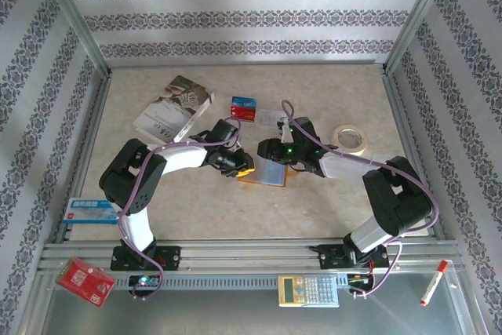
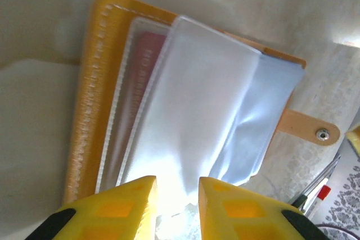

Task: Take the credit cards out of the card holder

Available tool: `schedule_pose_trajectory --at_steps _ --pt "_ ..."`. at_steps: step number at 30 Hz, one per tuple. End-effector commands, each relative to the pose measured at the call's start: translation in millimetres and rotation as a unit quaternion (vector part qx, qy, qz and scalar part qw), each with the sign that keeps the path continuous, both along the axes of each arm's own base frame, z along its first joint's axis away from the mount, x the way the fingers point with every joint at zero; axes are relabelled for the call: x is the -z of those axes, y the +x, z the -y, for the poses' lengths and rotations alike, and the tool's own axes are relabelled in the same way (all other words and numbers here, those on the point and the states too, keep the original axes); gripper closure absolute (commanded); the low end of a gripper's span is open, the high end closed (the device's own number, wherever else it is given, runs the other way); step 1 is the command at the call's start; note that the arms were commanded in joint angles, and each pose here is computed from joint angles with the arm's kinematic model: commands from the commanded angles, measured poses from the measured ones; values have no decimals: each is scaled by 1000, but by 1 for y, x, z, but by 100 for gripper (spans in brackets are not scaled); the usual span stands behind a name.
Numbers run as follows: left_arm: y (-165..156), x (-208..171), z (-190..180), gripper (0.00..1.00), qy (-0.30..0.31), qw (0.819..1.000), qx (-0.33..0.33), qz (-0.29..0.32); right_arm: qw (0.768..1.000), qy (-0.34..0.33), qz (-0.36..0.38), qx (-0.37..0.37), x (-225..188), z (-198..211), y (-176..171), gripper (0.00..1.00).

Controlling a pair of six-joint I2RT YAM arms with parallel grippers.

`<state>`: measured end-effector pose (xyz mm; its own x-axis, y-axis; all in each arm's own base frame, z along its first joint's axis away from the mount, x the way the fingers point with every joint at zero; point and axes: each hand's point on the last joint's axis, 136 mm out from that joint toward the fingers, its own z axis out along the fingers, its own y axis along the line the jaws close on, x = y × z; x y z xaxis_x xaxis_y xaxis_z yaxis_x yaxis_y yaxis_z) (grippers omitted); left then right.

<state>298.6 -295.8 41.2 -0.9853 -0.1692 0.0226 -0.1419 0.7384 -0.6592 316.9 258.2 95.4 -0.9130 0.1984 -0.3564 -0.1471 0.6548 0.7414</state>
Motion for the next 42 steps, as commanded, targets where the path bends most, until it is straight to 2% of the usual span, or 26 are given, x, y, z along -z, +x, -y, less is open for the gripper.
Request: schedule_pose_trajectory --at_steps 1,6,10,15,22,26,32,42 --pt "-9 6 0 71 31 999 21 -7 999 21 15 19 -12 5 5 54" --pt "-10 9 -3 66 44 999 23 -7 997 -47 -11 62 9 31 -1 54" --pt "-6 0 -13 66 73 997 25 15 993 -100 -44 46 24 38 -15 54" --pt "-5 -8 -30 67 83 996 4 27 963 -267 -40 9 25 36 -29 50" --pt "-1 -5 -81 68 52 995 -86 16 932 -359 -26 -34 35 -1 -33 48" --pt "-2 -2 -104 68 40 992 -123 9 915 -395 -18 -76 48 -17 -36 48" --pt "-1 -2 -112 68 39 991 -127 12 896 -428 -19 -116 64 -26 -42 51" --pt "0 2 -108 68 32 992 -121 7 892 -429 -41 -140 86 -36 -47 48"
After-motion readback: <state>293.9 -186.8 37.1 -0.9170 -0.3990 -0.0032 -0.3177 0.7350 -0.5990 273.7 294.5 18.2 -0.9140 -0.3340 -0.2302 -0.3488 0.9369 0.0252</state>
